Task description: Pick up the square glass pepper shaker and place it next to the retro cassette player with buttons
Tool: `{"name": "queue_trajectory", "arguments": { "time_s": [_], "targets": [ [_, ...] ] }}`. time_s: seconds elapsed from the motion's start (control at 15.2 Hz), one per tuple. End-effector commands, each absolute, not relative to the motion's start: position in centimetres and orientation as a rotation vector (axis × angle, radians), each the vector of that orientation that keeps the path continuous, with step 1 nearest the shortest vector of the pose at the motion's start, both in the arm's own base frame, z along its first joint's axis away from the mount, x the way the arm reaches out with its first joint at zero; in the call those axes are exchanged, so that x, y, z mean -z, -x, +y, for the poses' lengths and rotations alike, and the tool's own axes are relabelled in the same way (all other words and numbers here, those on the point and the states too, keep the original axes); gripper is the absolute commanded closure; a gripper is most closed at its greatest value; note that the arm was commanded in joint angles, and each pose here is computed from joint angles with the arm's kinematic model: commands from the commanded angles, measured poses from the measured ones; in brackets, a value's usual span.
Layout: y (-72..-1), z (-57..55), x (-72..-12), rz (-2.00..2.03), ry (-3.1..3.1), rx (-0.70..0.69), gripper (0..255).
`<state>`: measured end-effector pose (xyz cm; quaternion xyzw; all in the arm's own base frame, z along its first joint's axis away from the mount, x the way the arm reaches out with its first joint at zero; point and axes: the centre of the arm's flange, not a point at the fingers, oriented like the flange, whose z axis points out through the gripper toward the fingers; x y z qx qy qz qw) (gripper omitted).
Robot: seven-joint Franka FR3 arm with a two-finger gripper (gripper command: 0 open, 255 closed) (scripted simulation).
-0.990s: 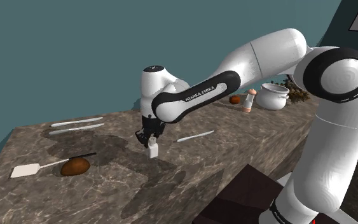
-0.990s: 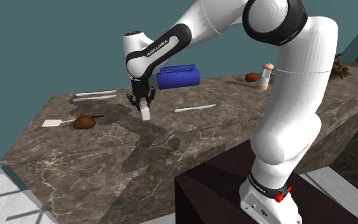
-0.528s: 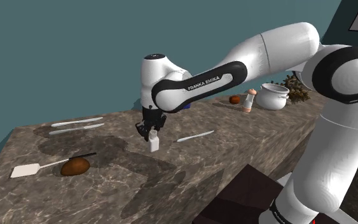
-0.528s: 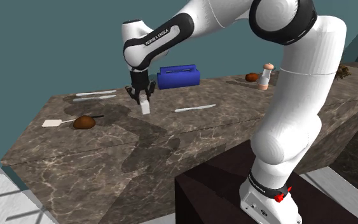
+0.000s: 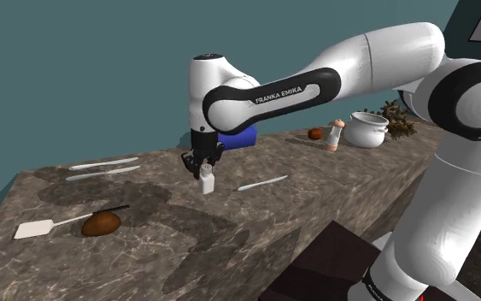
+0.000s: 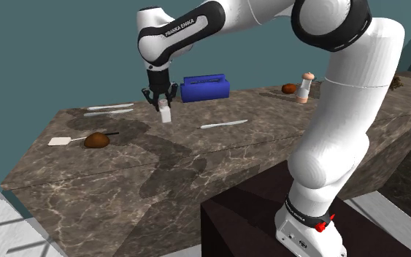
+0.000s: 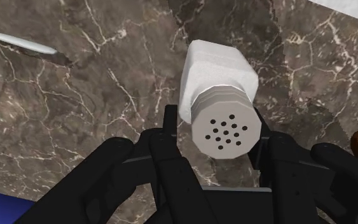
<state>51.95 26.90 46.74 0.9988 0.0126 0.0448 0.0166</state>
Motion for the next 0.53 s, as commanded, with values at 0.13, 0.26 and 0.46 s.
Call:
{"name": "queue_trajectory", "arguments": {
  "time_s": [0.13,0.26,0.46],
  "targets": [
    [-52.1,26.9,-48.9,0.039,-3.105,-0.139,255],
    [-52.1,26.9,-49.9,0.039,-3.105,-0.139,255],
    [-52.1,26.9,-51.5,0.039,-3.105,-0.139,255]
  ]
}}
